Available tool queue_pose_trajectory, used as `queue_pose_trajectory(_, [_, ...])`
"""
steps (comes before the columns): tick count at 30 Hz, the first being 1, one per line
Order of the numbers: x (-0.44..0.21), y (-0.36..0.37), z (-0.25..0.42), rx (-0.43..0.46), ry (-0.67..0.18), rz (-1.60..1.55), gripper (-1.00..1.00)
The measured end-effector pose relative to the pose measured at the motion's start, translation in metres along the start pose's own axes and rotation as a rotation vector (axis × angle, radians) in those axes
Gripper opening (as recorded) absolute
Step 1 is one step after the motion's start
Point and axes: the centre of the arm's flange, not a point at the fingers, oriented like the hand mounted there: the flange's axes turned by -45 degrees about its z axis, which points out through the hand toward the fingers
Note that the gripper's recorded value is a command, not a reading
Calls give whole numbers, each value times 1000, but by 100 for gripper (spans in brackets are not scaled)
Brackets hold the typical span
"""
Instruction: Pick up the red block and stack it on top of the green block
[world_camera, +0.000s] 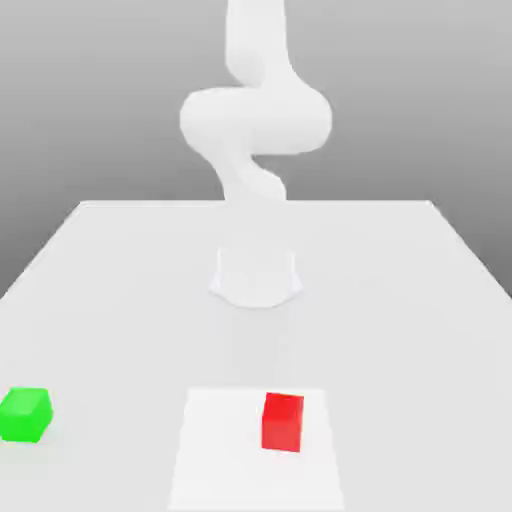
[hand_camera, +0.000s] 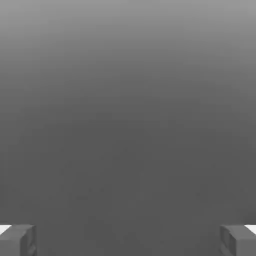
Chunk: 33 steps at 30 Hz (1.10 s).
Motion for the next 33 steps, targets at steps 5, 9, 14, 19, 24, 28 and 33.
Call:
queue_pose_trajectory(5, [-39, -6, 124, 14, -188, 44, 0])
queue_pose_trajectory(9, [-88, -12, 205, 8, -329, 72, 0])
queue_pose_trajectory(14, [-170, -17, 286, -20, -503, 101, 0])
queue_pose_trajectory(19, [-265, -18, 340, -71, -673, 121, 0])
queue_pose_trajectory(24, [-312, -16, 379, -85, -711, 125, 0])
queue_pose_trajectory(28, [-330, -15, 397, -85, -712, 126, -100])
queue_pose_trajectory(33, [-332, -15, 399, -85, -711, 126, -100])
